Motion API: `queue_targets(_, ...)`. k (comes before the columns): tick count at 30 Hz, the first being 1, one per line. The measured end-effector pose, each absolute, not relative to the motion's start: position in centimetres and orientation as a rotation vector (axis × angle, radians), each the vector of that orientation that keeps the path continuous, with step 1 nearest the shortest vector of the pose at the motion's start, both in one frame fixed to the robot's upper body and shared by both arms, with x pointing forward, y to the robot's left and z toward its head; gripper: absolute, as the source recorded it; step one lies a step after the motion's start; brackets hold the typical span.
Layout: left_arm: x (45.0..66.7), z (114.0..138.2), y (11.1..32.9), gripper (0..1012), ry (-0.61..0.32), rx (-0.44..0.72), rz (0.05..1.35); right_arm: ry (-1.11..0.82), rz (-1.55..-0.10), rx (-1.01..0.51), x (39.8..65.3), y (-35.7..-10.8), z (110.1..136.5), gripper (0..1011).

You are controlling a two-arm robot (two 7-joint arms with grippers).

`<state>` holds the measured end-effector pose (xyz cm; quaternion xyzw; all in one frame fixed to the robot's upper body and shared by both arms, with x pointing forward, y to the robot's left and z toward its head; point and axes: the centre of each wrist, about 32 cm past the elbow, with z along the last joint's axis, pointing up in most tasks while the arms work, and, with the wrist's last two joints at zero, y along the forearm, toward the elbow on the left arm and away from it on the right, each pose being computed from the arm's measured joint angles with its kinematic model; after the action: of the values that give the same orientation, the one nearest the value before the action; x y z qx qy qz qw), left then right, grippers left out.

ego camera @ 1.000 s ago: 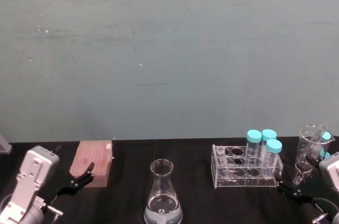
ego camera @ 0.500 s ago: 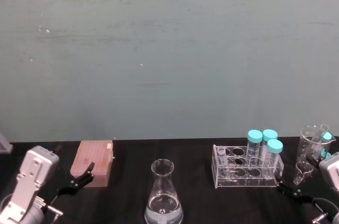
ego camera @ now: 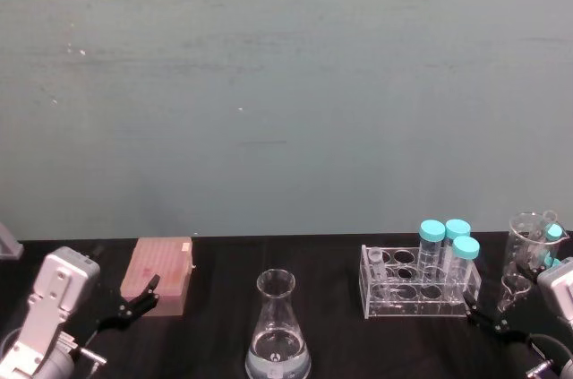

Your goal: Pour the liquid from the test tube into the beaker using one hand.

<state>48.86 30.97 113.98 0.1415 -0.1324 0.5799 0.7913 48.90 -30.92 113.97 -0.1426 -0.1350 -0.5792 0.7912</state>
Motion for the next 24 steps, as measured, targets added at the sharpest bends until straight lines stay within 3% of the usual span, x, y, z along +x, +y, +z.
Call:
queue_targets(14,48.9,114.0,31.0,1000,-0.285,0.304,1.248,-0.349,-1.191,-0.280,50.2,-30.6,114.8,1000)
queue_targets(24,48.9,114.0,31.0,1000,-0.285,0.304,1.248,-0.317,-1.086,-0.245,52.8,-30.7,116.1,1000)
